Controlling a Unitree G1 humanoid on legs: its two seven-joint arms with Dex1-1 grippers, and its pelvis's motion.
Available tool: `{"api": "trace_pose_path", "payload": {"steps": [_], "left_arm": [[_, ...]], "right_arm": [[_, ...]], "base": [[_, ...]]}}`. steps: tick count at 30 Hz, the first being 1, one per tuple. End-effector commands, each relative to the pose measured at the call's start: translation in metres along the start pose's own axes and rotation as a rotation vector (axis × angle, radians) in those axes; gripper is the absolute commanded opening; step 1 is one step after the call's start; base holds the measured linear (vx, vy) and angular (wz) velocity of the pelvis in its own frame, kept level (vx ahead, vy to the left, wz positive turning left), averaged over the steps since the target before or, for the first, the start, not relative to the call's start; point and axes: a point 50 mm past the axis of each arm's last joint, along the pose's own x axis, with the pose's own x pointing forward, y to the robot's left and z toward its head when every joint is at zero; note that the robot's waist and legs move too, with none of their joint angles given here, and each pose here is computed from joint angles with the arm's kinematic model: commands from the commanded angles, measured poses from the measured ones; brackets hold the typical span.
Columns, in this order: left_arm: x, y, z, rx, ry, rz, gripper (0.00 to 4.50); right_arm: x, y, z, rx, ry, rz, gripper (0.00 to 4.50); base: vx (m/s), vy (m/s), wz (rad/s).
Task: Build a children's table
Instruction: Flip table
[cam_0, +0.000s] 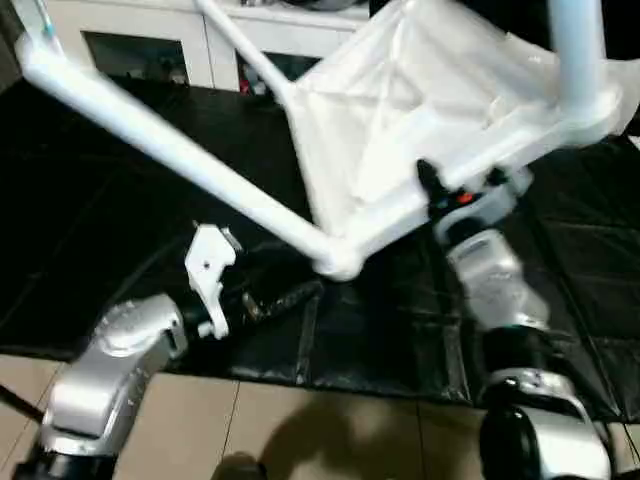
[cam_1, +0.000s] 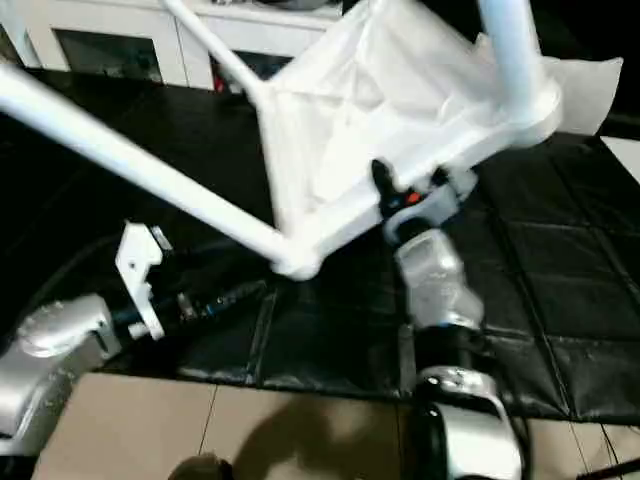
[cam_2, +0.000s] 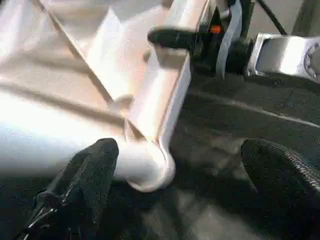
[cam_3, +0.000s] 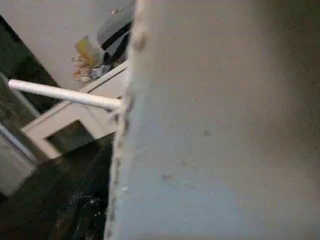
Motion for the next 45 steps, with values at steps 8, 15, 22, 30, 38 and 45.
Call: {"api": "trace_pose_path", "payload": {"steps": [8, 15, 22, 30, 38, 45], "left_arm": [[0.006, -0.005, 0.026, 0.08, 0.005, -0.022, 4.5], [0.008, -0.001, 0.05, 0.174, -0.037, 0.016, 4.5], [0.01, 0.004, 0.086, 0.351, -0.085, 0.039, 4.5], [0.015, 0.001, 0.125, 0.652, -0.127, 0.034, 4.5], [0.018, 0.002, 0.156, 0.898, -0.249, 0.083, 4.5], [0.021, 0.01, 0.164, 1.089, -0.268, 0.176, 4.5]], "right_arm": [[-0.015, -0.007, 0.036, -0.407, 0.04, -0.15, 2.09], [-0.025, -0.009, 0.04, -0.527, 0.136, -0.265, 2.04], [-0.026, -0.001, 0.037, -0.653, 0.224, -0.311, 2.03], [-0.019, 0.0, 0.025, -0.784, 0.208, -0.298, 3.17], [-0.018, -0.022, 0.004, -0.795, 0.179, -0.327, 3.68], [-0.009, -0.026, -0.003, -0.693, 0.118, -0.282, 3.52]], "base": [[0.0, 0.0, 0.0], [0.0, 0.0, 0.0], [0.0, 0.0, 0.0], [0.0, 0.0, 0.0], [0.0, 0.0, 0.0], [0.0, 0.0, 0.0]]}}
